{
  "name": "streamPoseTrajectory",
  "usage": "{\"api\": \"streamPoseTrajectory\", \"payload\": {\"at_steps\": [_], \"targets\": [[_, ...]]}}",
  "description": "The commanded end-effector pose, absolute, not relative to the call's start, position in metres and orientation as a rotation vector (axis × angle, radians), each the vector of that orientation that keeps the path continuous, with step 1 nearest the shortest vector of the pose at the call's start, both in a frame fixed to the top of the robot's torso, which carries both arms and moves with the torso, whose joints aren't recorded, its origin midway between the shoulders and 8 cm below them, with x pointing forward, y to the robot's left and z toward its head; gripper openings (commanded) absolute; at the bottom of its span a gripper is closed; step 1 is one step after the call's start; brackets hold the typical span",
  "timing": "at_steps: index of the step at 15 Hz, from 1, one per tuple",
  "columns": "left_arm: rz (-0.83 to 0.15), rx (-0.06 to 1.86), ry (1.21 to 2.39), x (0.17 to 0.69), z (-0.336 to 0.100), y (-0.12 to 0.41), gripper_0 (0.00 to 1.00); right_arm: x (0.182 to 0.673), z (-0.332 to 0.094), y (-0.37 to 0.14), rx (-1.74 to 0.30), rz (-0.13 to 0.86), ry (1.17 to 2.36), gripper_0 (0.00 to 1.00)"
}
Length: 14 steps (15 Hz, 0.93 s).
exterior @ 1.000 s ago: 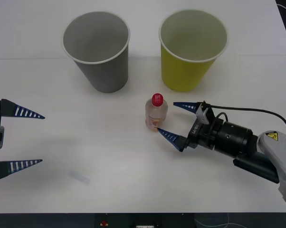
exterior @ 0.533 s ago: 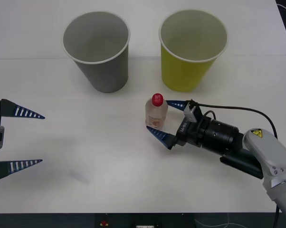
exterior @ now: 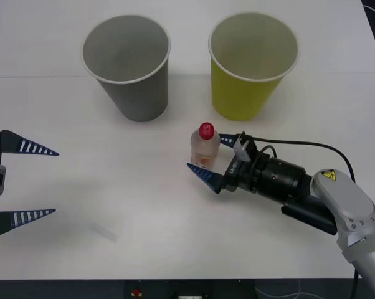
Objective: Put the can into the green bin and the plastic bottle into the gray bin
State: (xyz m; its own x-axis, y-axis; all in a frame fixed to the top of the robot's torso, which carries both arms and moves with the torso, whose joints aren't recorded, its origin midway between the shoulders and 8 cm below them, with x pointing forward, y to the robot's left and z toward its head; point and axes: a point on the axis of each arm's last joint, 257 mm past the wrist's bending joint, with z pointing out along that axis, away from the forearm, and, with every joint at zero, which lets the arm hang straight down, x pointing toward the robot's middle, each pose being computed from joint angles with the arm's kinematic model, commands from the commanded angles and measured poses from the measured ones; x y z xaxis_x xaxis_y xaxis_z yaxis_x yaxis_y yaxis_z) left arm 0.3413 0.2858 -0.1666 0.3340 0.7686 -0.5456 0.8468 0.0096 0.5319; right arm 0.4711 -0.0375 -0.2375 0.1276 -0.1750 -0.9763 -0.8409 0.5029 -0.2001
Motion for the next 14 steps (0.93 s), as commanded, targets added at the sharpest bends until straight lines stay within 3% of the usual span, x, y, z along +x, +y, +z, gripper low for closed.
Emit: {"api": "streamPoseTrajectory", "payload": {"at_steps": [1, 14], "targets": [[-0.118, 1.762, 1.444, 0.341, -0.167, 0.286, 1.00, 0.472, -0.237, -0.037, -0.966, 0.607, 1.384, 0.00], [-0.118, 1.762, 1.444, 0.341, -0.167, 0.286, 1.00, 0.458, -0.224, -0.040, -1.031, 0.631, 1.359, 0.00]]}}
